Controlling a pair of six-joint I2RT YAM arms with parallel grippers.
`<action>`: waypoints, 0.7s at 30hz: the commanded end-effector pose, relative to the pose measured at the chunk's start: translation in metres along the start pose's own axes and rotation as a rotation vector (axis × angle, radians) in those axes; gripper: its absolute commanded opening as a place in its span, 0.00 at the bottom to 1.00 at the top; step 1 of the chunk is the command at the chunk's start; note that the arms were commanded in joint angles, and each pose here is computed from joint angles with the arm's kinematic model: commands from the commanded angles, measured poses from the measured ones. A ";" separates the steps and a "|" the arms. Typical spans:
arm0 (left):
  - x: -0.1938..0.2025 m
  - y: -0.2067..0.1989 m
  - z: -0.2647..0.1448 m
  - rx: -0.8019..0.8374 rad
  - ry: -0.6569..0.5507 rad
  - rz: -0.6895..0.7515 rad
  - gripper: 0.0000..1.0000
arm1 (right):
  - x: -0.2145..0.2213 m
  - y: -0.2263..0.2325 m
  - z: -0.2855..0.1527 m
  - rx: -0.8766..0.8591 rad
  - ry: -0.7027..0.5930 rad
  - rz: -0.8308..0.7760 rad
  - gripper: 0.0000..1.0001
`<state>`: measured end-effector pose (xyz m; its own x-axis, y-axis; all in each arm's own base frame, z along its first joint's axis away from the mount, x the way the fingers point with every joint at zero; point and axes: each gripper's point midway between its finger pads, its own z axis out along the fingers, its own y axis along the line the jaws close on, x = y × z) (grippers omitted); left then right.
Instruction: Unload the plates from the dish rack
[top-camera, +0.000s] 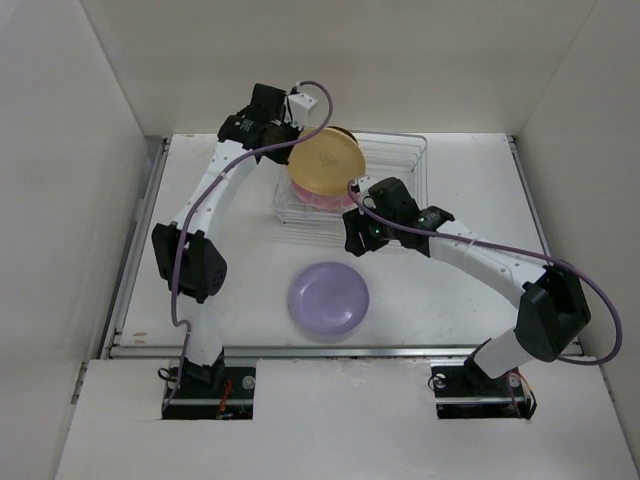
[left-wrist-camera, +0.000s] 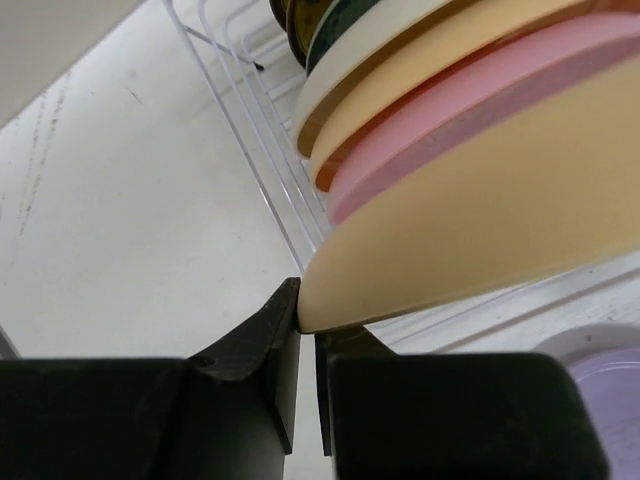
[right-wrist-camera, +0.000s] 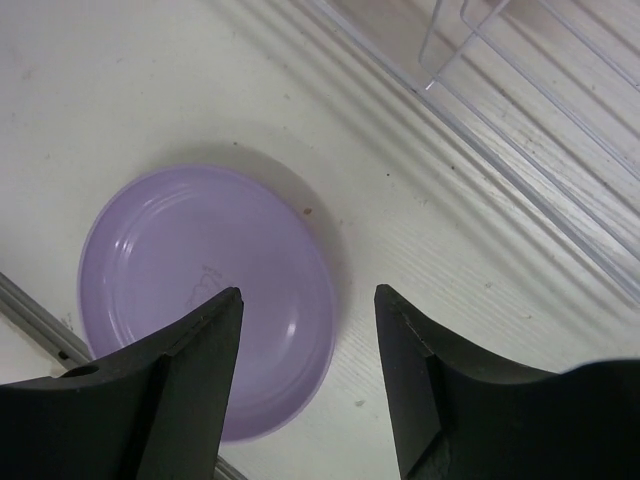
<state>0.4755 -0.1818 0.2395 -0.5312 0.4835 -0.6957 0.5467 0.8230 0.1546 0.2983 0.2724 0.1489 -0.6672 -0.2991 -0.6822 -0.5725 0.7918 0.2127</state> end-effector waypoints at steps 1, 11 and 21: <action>-0.036 -0.003 -0.055 0.007 -0.147 -0.045 0.00 | -0.021 -0.001 -0.013 0.027 -0.062 0.005 0.61; 0.029 -0.052 -0.099 0.292 0.125 0.053 0.00 | -0.087 -0.014 -0.093 0.147 -0.328 0.087 0.66; 0.168 -0.118 -0.096 0.675 0.748 0.167 0.00 | -0.126 -0.069 -0.195 0.487 -0.640 0.180 0.74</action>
<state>0.3577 -0.1850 0.1833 -0.5892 0.7234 -0.3599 0.7999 0.5852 -0.1331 0.3151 0.1712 0.3573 -0.2707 0.0829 -0.9591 -0.2499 0.9561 0.1531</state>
